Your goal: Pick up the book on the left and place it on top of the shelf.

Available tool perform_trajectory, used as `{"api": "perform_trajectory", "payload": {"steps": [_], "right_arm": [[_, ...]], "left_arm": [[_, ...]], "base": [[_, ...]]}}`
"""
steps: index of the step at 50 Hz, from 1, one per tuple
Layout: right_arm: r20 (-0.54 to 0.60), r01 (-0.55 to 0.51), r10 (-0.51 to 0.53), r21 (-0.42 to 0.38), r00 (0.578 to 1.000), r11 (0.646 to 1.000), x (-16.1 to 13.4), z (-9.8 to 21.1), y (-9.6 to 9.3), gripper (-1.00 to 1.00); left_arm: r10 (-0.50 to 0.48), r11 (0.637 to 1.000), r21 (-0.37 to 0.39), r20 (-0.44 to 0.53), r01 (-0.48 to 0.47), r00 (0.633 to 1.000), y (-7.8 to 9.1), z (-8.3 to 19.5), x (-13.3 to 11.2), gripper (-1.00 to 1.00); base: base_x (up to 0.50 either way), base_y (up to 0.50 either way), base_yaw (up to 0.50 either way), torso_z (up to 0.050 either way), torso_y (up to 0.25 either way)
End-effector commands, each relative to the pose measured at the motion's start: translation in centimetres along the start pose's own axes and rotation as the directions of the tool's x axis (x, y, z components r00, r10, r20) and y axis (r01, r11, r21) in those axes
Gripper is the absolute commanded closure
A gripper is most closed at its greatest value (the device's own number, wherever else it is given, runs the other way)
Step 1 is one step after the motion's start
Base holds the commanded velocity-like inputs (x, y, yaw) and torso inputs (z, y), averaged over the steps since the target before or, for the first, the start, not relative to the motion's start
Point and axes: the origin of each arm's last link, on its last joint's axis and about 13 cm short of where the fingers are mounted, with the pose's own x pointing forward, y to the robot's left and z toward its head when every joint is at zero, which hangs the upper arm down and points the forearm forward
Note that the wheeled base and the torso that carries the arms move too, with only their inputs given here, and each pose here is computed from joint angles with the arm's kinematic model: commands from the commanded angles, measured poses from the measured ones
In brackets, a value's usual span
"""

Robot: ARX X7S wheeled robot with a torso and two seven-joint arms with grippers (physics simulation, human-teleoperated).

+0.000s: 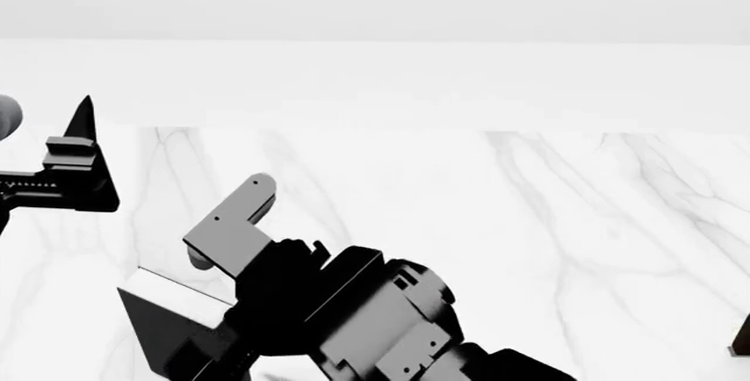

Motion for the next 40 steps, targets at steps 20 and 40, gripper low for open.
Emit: {"api": "perform_trajectory", "payload": {"steps": [20,40], "right_arm": [[-0.031,0.069,-0.068,0.032,0.997,0.997,0.3,-0.9,-0.4,1.0],[0.131,0.188,-0.182,-0.038,0.975,0.981,-3.2,2.7,-1.1,1.0]], "left_arm": [[0.006,1.0,-0.002,-0.006,-0.006,1.0,0.1,-0.4,-0.2,-1.0],[0.009,1.0,-0.004,-0.001,-0.009,1.0,0.2,-0.2,-0.5,-1.0]], "base": [[0.0,0.0,0.0,0.0,0.0],[0.0,0.0,0.0,0.0,0.0]]}}
